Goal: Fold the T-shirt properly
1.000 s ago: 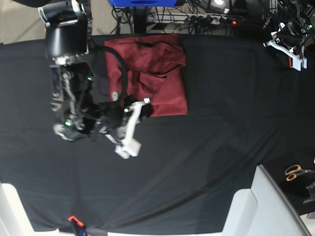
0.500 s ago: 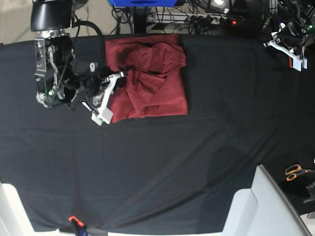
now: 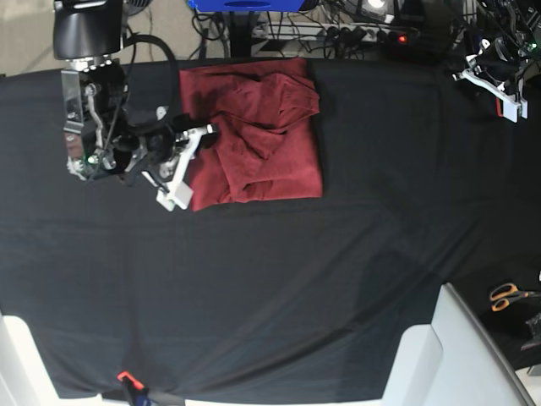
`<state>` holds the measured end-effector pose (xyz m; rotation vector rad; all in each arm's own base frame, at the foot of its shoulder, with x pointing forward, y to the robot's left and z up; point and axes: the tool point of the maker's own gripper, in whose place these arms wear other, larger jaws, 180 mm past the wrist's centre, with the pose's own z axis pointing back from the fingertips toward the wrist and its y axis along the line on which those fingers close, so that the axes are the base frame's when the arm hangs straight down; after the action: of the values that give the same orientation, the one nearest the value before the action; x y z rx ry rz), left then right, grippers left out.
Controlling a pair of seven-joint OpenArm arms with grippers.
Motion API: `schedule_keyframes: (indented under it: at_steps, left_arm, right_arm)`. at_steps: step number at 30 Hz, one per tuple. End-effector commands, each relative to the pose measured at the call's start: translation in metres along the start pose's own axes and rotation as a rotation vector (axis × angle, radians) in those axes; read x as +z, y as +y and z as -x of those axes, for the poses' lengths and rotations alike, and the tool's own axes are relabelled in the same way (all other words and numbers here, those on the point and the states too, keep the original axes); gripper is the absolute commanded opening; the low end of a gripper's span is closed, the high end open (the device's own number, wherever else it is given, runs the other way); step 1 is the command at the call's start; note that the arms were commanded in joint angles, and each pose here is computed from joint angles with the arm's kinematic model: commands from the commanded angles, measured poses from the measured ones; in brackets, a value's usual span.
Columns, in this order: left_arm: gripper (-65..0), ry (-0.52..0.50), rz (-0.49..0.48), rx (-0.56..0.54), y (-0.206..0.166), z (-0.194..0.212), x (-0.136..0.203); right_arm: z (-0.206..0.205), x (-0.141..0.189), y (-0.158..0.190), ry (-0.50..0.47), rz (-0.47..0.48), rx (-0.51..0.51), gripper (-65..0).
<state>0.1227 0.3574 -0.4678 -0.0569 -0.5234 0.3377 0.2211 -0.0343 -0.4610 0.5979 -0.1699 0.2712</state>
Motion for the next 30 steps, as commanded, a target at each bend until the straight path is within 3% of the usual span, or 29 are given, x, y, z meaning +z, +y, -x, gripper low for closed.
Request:
schedule_keyframes:
  at_steps: [1, 21, 30]
  left_arm:
    - [-65.0, -0.035, -0.007, -0.016, 0.005, -0.013, 0.005]
    - [-65.0, -0.034, -0.004, -0.015, 0.004, -0.012, 0.005]
    - [-65.0, -0.056, -0.006, -0.016, 0.005, -0.015, 0.006]
  right_arm:
    - [-0.014, 0.007, 0.003, -0.041, -0.007, 0.020, -64.2]
    - [-0.016, 0.014, -0.002, -0.045, 0.015, 0.033, -64.2]
    - [-0.008, -0.008, -0.003, -0.017, -0.025, -0.033, -64.2]
